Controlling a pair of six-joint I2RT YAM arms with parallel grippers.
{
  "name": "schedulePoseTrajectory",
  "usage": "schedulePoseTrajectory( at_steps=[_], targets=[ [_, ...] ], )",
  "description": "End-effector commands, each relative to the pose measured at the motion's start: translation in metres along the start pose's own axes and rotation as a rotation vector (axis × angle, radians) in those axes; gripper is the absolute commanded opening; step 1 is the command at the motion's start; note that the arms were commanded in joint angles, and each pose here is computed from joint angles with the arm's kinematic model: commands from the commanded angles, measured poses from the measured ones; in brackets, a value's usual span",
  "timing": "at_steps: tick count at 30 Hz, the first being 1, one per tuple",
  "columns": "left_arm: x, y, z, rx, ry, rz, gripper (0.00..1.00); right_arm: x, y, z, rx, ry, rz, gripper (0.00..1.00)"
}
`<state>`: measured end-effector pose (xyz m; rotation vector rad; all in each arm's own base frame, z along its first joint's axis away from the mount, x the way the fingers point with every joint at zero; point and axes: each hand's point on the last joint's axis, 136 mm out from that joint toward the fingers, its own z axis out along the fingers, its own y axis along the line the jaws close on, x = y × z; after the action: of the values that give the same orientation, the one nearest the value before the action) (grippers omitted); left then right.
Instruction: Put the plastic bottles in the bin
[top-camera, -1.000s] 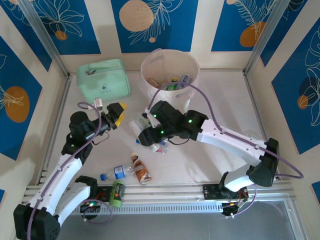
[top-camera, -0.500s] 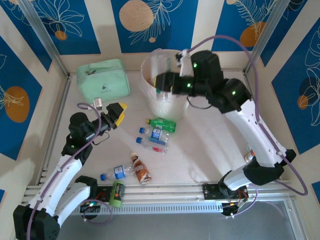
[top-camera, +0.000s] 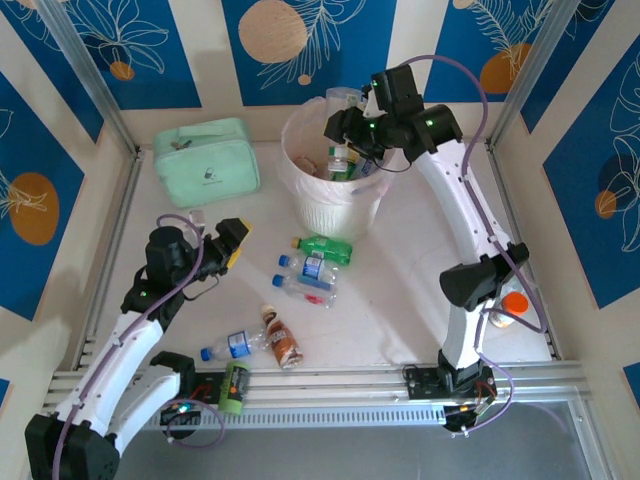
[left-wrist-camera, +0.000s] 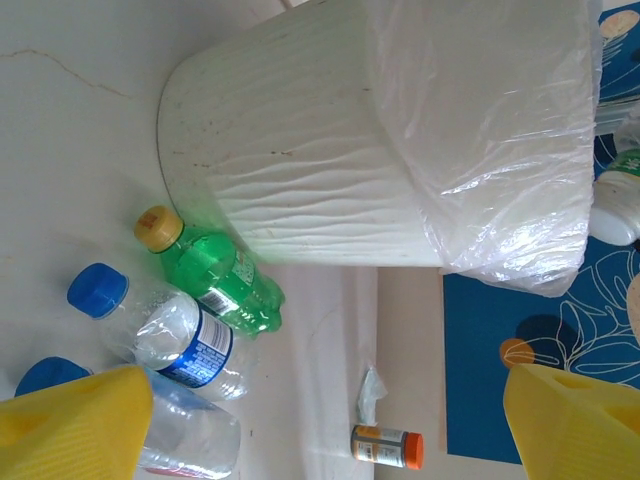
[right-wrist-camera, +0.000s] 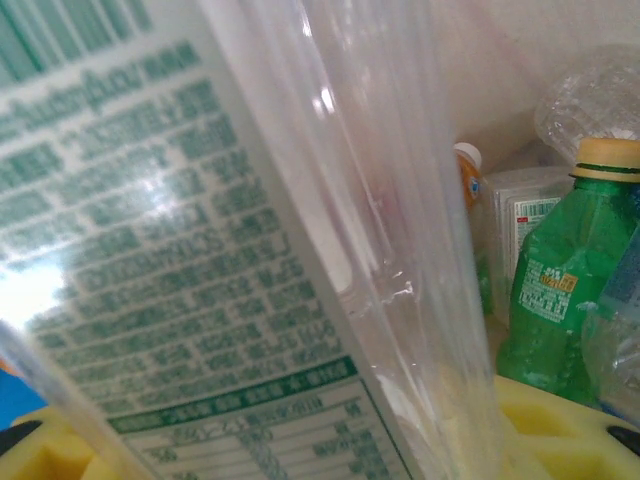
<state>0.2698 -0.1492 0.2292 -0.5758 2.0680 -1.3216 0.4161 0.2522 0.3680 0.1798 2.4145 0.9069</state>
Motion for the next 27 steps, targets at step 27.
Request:
schedulePoseTrajectory(
  at_steps=[27],
  targets=[
    [-0.006,0.081,-0.098,-0.64,-0.194,-0.011,0.87,0.246,0.046,-0.001,-0.049,0.289,-0.679,0.82]
  ],
)
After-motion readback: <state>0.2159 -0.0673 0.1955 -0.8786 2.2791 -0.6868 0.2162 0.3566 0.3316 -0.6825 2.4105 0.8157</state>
